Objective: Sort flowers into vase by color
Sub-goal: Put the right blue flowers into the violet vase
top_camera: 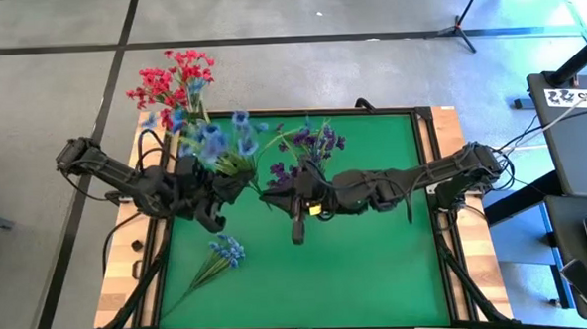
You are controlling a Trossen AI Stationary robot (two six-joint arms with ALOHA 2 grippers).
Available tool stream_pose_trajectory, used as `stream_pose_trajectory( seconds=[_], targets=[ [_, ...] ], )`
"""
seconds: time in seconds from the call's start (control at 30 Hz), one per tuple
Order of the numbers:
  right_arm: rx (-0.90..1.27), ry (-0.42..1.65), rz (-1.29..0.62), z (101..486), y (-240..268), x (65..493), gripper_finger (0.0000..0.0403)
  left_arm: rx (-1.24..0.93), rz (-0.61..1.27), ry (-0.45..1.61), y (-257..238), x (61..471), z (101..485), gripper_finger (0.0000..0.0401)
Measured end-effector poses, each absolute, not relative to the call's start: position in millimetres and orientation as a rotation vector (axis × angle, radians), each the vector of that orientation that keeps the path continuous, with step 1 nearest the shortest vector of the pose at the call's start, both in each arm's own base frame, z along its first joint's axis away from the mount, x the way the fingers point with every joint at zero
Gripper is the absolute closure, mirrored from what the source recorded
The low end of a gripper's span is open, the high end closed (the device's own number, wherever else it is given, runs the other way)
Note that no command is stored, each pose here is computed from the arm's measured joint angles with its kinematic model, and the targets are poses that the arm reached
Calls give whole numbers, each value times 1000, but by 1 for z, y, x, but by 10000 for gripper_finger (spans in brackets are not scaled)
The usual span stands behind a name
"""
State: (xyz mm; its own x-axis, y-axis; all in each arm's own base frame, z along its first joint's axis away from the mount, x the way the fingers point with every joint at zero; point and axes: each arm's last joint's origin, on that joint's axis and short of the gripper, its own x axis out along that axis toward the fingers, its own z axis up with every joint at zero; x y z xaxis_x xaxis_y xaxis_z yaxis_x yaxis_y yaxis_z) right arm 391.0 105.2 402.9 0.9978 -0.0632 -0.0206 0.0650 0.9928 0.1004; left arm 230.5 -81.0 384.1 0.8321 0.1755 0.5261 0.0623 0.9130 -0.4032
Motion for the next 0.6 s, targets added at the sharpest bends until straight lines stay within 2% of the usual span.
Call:
stream_pose_trajectory(
  seconds=[0.17, 0.33, 0.6],
  targets=[
    [101, -12, -68, 406, 105, 391, 395, -411, 6, -597, -82, 229, 385, 321],
    [122, -116, -77, 416, 104, 390, 391, -349, 6, -623, -87, 221, 391, 274],
    [112, -215, -132, 426, 99, 389, 392, -307, 22, -658, -87, 221, 392, 249]
  ],
)
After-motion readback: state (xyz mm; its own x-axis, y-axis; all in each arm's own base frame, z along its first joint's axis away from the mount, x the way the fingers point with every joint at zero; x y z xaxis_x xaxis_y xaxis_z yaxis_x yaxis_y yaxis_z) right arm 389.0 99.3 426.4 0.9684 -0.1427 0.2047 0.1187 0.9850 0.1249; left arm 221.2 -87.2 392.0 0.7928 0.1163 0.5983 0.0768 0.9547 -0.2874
